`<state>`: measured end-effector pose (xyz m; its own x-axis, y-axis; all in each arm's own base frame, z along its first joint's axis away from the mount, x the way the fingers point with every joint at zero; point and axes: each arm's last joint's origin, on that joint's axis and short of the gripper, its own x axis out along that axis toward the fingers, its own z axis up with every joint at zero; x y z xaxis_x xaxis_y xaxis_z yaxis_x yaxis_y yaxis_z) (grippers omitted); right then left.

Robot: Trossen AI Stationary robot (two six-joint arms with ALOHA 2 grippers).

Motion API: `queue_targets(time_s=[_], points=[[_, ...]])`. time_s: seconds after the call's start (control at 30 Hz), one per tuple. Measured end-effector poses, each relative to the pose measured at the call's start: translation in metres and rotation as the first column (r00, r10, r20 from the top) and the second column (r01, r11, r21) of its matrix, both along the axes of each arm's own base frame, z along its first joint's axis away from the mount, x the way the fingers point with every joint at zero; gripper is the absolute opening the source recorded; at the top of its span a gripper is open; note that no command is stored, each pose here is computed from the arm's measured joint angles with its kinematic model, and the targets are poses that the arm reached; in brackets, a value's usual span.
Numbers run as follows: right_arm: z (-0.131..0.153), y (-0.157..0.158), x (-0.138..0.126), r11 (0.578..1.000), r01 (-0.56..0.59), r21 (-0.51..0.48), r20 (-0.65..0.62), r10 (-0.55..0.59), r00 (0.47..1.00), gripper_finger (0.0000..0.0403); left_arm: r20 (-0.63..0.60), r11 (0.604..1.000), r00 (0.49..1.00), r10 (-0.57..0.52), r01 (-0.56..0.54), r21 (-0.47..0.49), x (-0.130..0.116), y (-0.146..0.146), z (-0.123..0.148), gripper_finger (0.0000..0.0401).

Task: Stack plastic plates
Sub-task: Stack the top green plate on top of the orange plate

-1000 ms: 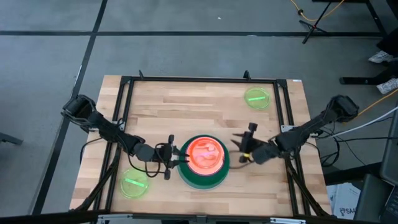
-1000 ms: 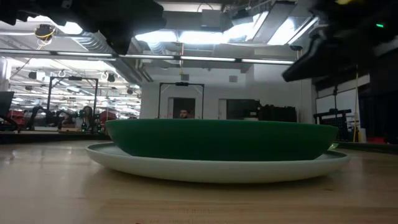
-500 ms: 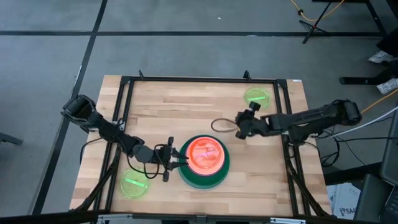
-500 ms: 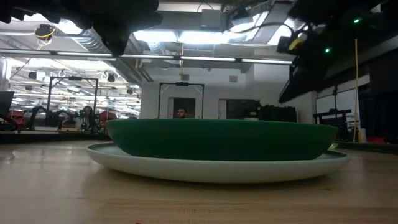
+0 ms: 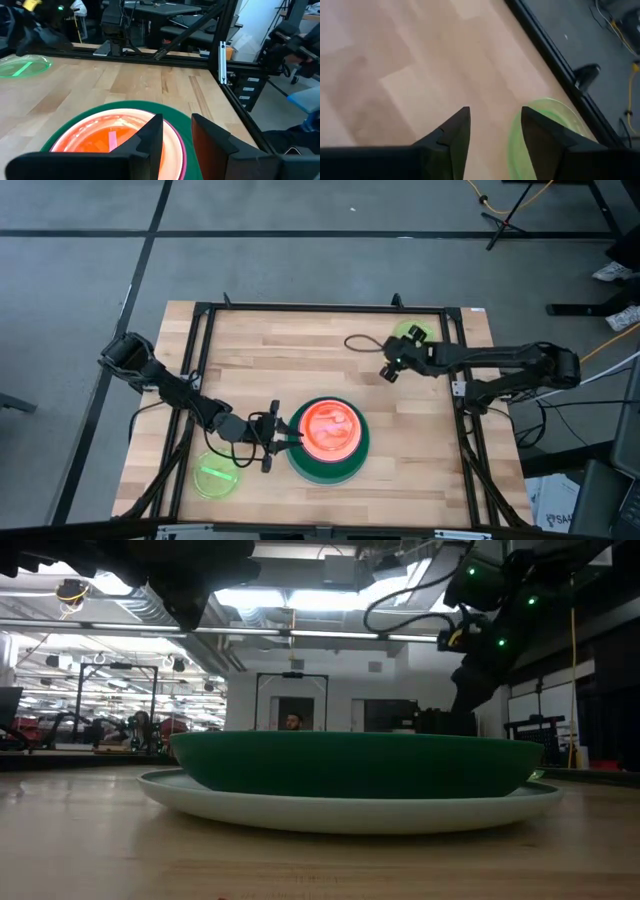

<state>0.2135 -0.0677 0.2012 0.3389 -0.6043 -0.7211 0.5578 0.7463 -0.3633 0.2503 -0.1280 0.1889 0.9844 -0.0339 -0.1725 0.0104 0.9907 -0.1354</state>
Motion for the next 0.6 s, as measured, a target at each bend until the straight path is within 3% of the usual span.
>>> queue_targets(time_s=[0.23, 0.6], points=[[-0.006, -0.025, -0.006, 0.993, 0.097, 0.072, 0.007, -0.098, 0.995, 0.0174, 0.000, 1.000, 1.000, 0.000, 0.000, 0.000, 0.000, 0.000, 0.000, 0.0095], [-0.042, -0.054, 0.001, 0.968, 0.217, 0.129, -0.080, -0.208, 0.975, 0.0175, 0.000, 1.000, 1.000, -0.001, 0.001, 0.003, 0.000, 0.000, 0.000, 0.0095]])
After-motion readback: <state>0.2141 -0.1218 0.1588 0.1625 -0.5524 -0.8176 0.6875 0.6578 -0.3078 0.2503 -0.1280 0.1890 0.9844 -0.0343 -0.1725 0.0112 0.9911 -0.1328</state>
